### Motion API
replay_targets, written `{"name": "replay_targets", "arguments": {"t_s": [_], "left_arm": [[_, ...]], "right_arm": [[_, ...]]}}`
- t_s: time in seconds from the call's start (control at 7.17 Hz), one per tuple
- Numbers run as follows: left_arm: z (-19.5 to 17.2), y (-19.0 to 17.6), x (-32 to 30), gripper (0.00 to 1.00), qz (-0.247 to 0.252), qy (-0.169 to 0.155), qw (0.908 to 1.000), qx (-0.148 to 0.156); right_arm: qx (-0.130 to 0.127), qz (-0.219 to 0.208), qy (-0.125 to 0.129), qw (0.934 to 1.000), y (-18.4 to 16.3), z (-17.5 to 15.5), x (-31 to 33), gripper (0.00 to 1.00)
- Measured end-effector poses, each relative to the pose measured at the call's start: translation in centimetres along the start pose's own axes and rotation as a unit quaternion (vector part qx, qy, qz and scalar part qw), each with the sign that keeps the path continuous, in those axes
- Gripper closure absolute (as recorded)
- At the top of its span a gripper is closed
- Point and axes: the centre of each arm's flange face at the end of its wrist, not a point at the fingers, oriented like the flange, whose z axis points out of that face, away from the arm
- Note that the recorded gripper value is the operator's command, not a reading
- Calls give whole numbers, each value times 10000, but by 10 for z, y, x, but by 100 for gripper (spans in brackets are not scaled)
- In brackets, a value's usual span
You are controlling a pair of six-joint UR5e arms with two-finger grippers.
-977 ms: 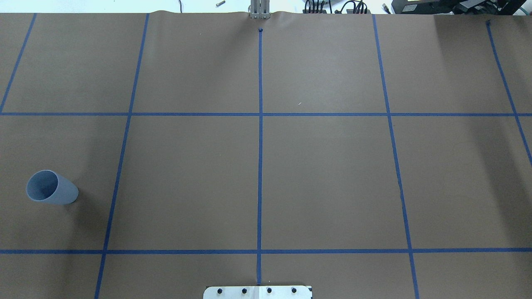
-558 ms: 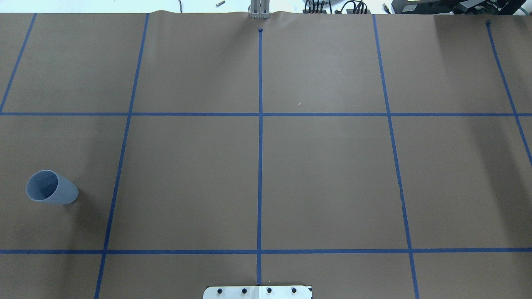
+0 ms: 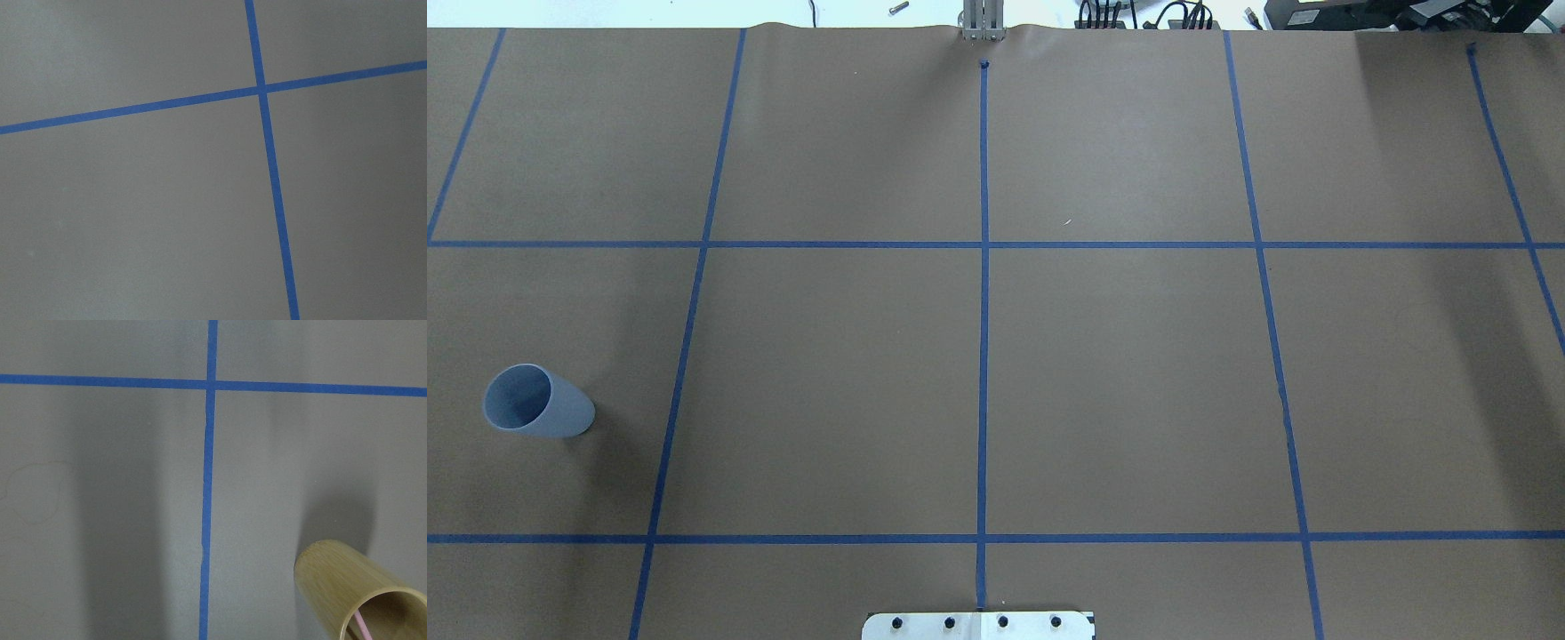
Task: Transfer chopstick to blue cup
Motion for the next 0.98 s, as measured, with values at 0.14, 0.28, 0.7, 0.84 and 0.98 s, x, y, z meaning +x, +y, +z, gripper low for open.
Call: {"name": "replay_targets", "arguments": {"t_s": [0.14,0.28,0.7,0.84,0.98], "left_arm": [[2,1,-1,2,5,35,10000,-1],[1,0,0,2,27,81,10000,21],[-7,-24,16,2,146,423,9989,153],[-18,-49,30,2,317,412,9983,275],[-21,-69,45,2,426,397,9979,295]], "right_arm": [[19,5,17,10000,0,-2,-1,0],[52,-10,36,10000,-3,-5,-4,0],[194,-151,61,9997,-19,-19,-15,0],[215,-171,48,9996,-22,-21,-17,0],[239,-147,5,9996,-24,-22,-19,0]]}}
